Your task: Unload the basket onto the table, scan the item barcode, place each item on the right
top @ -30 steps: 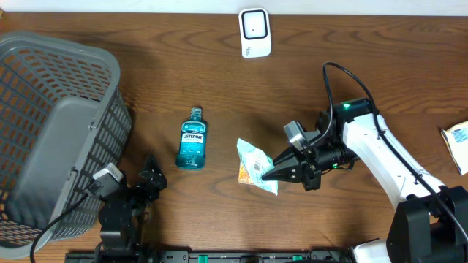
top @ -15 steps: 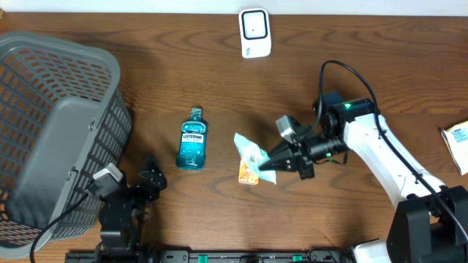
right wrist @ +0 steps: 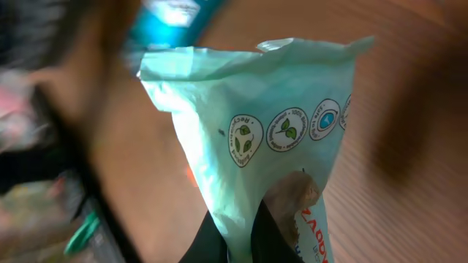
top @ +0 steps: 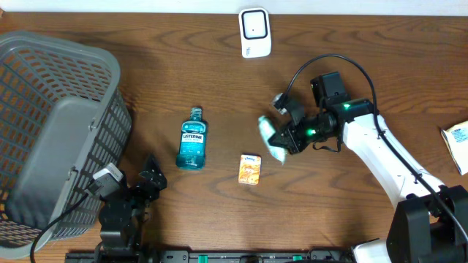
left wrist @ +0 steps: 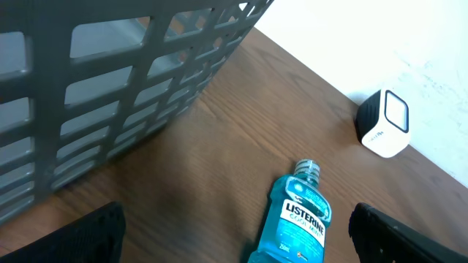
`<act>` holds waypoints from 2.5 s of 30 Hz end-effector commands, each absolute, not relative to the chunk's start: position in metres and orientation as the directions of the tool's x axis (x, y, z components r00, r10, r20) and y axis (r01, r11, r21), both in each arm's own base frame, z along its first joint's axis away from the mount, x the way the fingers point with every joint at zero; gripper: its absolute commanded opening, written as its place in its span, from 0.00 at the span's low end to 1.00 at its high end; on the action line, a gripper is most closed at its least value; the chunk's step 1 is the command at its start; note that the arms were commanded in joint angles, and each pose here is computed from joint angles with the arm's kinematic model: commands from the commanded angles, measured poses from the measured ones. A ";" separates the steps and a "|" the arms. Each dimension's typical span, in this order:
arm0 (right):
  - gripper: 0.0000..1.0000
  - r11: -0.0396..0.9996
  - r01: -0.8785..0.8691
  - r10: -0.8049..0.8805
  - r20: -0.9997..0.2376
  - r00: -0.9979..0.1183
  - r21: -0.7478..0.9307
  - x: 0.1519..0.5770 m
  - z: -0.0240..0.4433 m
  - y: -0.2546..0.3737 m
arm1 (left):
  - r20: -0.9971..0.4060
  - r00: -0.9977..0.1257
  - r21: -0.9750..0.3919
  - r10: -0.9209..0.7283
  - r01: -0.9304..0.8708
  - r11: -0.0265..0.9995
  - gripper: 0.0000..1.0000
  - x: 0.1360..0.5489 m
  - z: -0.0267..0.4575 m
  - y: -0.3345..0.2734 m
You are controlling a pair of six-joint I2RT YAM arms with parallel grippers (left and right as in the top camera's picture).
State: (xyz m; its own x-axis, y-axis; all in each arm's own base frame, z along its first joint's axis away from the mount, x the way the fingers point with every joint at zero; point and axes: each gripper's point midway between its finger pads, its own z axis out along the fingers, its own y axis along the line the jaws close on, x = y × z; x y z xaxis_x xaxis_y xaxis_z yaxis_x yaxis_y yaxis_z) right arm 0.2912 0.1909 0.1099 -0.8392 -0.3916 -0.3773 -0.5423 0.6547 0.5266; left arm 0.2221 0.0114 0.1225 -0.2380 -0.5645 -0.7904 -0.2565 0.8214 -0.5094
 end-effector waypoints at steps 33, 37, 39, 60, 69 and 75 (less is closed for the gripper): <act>0.01 0.923 -0.383 -0.340 -0.379 -0.861 0.043 0.487 0.144 0.173 | -0.787 -0.247 -0.500 -0.565 -0.280 0.819 0.98 0.220 0.115 0.014; 0.01 0.928 -0.371 -0.345 -0.429 -0.834 -0.025 0.519 0.146 0.179 | -0.787 -0.247 -0.500 -0.565 -0.280 0.819 0.98 0.220 0.115 0.014; 0.01 0.929 -0.368 -0.338 -0.458 -0.822 -0.025 0.533 0.144 0.185 | -0.787 -0.247 -0.500 -0.565 -0.280 0.819 0.98 0.220 0.115 0.014; 0.01 0.943 -0.290 -0.324 -0.655 -0.683 -0.164 0.608 0.107 0.232 | -0.787 -0.247 -0.500 -0.565 -0.281 0.819 0.98 0.220 0.115 0.014; 0.01 0.926 -0.245 -0.373 -0.591 -0.716 -0.288 0.606 0.092 0.205 | -0.787 -0.247 -0.500 -0.565 -0.280 0.819 0.98 0.220 0.115 0.014; 0.01 0.894 -0.271 -0.436 -0.553 -0.710 -0.357 0.603 0.091 0.200 | -0.787 -0.247 -0.500 -0.565 -0.281 0.819 0.98 0.220 0.115 0.014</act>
State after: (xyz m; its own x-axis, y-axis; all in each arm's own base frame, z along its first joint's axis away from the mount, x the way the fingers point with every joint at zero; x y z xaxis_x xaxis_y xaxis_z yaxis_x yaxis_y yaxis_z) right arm 0.5977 0.2054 0.0775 -0.7349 -0.3970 -0.5498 -0.2778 0.9158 -0.2899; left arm 0.2221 0.0114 0.1225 -0.2380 -0.5645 -0.7904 -0.2565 0.8214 -0.5094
